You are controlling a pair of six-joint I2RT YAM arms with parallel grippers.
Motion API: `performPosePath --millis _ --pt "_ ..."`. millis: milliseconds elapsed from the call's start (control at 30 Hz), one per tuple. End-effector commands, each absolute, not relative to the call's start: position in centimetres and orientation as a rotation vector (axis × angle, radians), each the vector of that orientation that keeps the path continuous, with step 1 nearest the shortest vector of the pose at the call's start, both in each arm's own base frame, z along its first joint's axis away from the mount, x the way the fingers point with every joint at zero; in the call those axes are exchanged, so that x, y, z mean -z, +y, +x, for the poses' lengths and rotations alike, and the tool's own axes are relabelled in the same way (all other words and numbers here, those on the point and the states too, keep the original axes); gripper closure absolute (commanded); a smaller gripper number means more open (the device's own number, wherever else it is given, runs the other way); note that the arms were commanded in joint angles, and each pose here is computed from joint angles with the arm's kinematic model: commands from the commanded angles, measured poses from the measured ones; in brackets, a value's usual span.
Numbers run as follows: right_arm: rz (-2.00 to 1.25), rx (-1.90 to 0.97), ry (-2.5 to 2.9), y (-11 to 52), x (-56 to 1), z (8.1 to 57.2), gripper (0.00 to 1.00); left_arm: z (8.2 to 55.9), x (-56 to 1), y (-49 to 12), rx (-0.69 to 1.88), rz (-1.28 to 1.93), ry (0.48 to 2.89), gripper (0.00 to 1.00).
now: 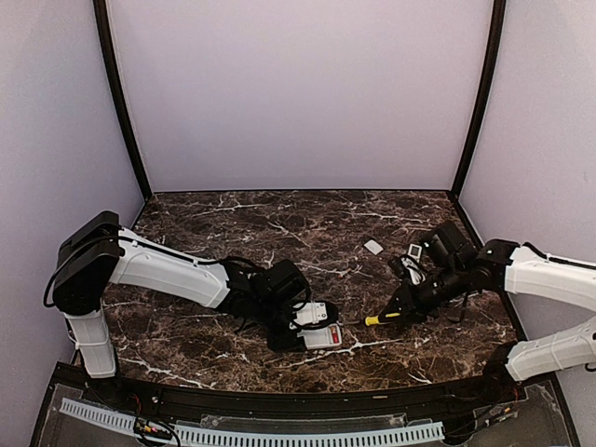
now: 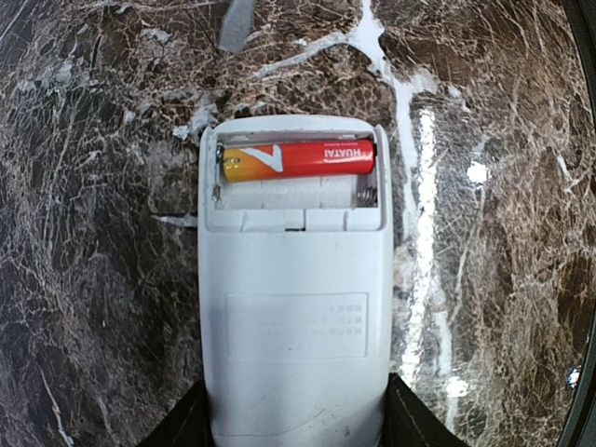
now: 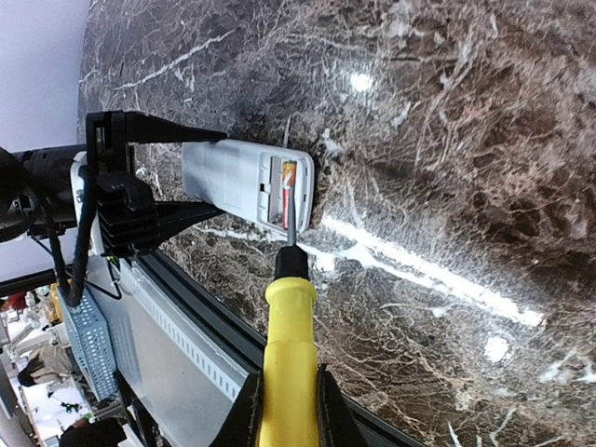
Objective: Unload the batteries from the remote control
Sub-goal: Remove the battery from the remote control without the battery cover.
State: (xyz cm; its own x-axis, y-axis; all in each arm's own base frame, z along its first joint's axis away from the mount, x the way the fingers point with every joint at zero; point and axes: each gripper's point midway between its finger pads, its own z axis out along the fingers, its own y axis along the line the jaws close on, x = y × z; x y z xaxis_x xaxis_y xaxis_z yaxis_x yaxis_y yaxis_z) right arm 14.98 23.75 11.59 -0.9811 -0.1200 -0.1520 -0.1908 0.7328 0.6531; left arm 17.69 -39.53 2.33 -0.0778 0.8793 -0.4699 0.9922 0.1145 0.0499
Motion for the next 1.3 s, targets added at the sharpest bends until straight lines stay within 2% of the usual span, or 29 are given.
performPosePath --millis 0,500,1267 --pt "-0.336 -0.91 2.841 23.3 -13.2 15.9 1.0 17.7 -2.0 -39.5 0.387 1.84 2.022 0.63" --pt "-0.487 -0.703 2.93 26.6 -12.0 15.6 1.0 17.7 -1.9 -39.6 0.387 1.844 2.024 0.63" --pt "-0.516 -0.521 3.06 26.9 -10.1 15.1 1.0 17.7 -1.9 -39.5 0.382 1.847 2.023 0.63"
